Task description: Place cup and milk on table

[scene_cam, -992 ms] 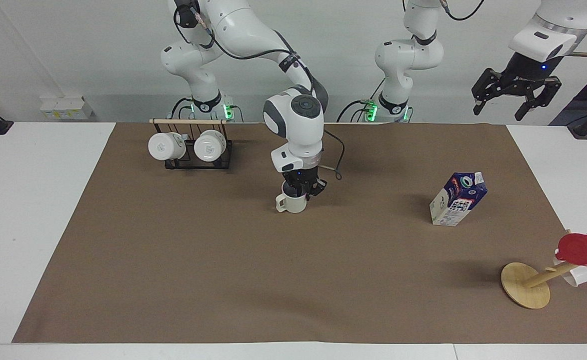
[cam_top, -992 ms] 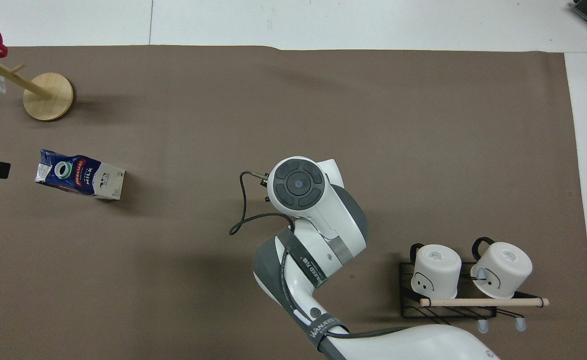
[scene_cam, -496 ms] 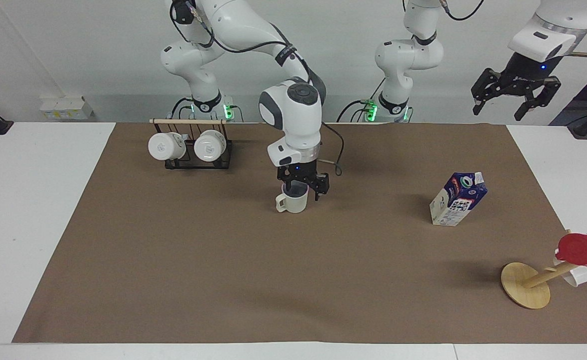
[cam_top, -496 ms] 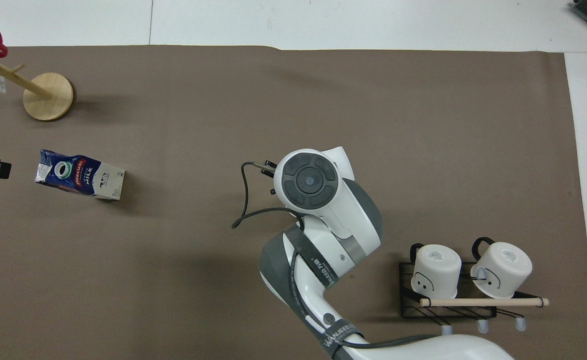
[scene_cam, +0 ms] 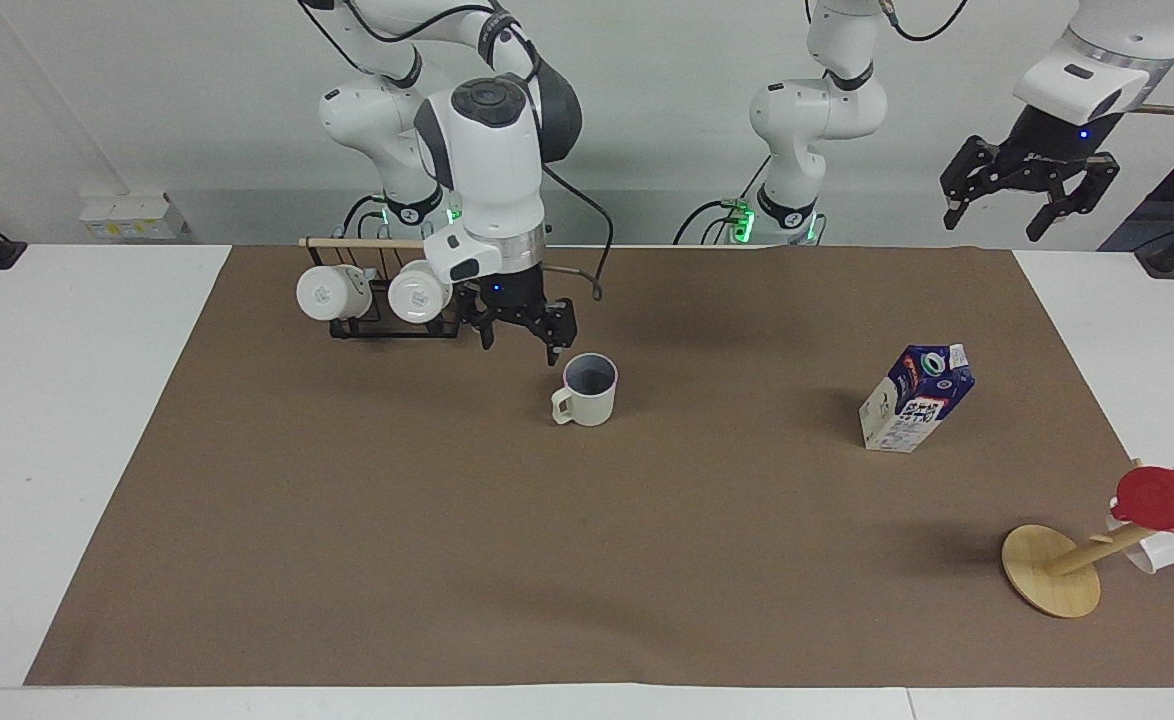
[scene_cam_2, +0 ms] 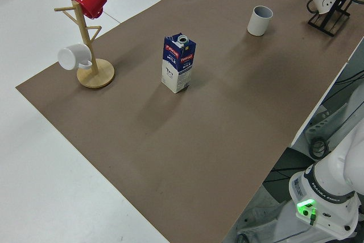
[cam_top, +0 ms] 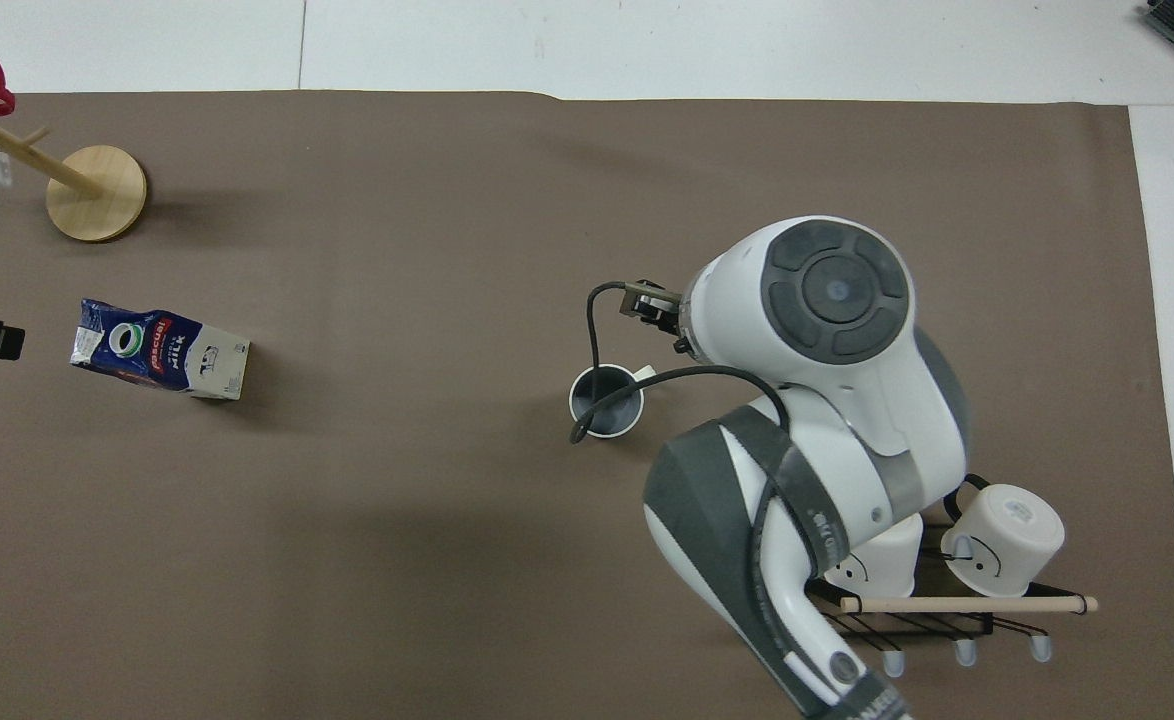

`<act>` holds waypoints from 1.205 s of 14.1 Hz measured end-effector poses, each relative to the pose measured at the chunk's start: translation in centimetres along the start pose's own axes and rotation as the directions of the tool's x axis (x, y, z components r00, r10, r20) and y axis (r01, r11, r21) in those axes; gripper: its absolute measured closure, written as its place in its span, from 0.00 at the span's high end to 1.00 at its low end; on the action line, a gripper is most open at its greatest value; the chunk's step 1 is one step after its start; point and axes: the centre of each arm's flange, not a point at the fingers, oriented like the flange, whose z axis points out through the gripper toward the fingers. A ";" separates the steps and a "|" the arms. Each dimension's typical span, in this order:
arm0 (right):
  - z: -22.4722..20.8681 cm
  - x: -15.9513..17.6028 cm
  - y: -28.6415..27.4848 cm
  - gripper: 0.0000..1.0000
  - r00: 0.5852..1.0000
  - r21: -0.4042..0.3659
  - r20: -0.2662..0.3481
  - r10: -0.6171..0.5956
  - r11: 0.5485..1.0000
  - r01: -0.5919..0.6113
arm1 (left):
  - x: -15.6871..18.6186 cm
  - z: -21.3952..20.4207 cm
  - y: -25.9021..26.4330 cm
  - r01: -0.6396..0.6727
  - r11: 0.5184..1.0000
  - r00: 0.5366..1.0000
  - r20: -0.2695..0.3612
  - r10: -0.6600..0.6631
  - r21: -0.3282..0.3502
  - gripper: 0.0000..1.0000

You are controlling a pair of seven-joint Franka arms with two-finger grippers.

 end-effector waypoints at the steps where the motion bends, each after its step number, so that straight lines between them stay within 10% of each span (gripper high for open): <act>1: -0.3 0.5 1.1 1.00 1.000 -0.011 0.011 -0.017 1.000 0.017 | 0.0 0.0 0.1 -0.001 1.000 1.000 0.000 0.001 0.000 1.00; 17: -6.7 7.9 21.9 1.00 0.993 -0.050 0.071 -0.099 0.993 0.103 | 0.3 2.8 -2.4 0.042 0.999 0.999 0.000 -0.042 0.001 1.00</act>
